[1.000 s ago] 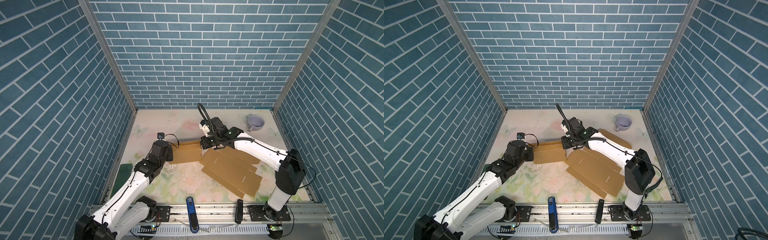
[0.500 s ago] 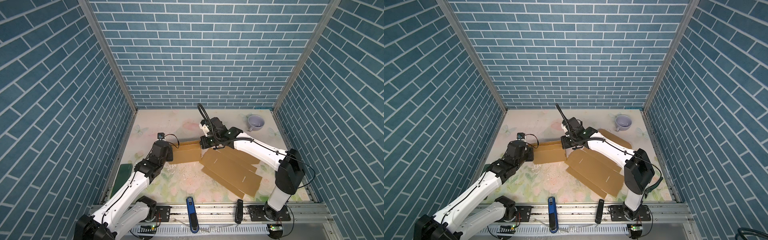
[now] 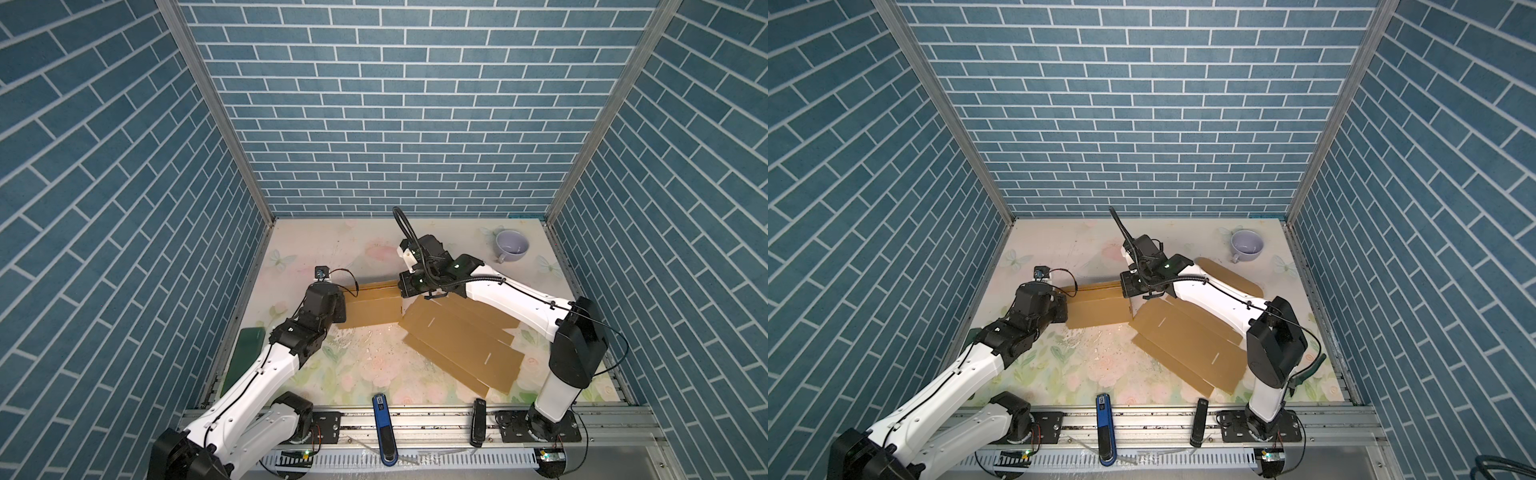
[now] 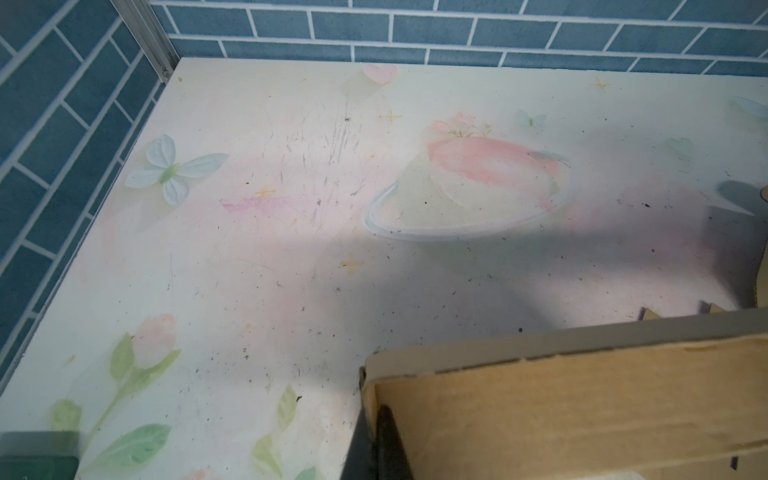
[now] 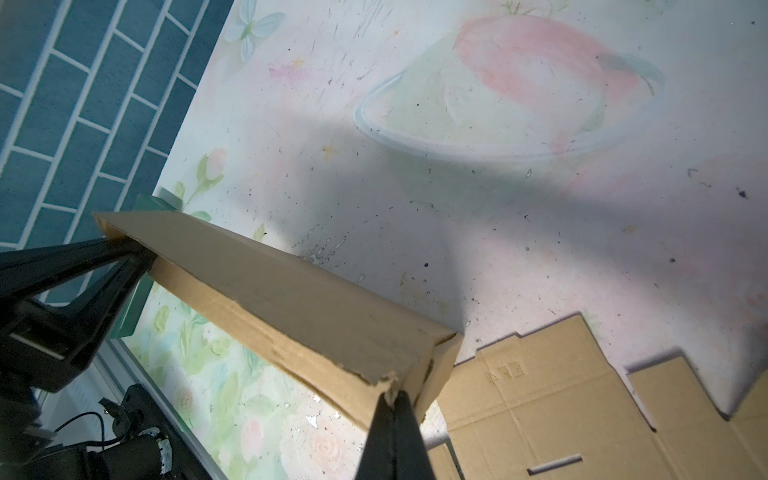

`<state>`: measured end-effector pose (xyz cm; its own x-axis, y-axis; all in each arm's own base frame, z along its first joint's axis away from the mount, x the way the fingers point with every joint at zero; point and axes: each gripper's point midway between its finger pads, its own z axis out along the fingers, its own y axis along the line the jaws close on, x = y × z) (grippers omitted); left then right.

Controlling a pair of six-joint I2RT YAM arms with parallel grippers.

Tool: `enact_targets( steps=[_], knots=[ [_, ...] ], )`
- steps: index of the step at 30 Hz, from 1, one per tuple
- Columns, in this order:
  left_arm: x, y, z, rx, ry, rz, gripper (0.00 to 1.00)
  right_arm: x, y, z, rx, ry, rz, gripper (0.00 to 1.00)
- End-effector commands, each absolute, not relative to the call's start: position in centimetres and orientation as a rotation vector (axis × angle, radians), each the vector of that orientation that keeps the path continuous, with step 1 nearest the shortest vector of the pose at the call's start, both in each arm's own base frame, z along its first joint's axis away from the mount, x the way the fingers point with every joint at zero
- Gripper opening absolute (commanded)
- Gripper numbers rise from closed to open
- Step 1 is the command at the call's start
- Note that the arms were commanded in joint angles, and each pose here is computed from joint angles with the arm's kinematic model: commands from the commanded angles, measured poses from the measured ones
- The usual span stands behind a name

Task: Fold the paper box

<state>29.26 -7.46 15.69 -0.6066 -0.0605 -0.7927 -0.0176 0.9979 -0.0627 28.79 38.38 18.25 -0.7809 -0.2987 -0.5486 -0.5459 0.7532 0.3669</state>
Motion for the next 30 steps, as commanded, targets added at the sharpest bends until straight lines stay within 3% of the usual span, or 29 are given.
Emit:
enact_targets(
  steps=[1, 17, 30],
  knots=[
    [28.1, -8.7, 13.4, 0.012, 2.301, -0.104, 0.00, 26.7, 40.0, 16.6, -0.688, 2.520, 0.783, 0.01],
    [28.1, -8.9, 13.4, 0.021, 2.301, -0.103, 0.00, 26.4, 39.9, 16.9, -0.703, 2.514, 0.774, 0.01],
    [27.7, -8.5, 12.7, 0.009, 2.300, -0.097, 0.00, 25.4, 39.5, 14.2, -0.780, 2.483, 0.742, 0.00]
  ],
)
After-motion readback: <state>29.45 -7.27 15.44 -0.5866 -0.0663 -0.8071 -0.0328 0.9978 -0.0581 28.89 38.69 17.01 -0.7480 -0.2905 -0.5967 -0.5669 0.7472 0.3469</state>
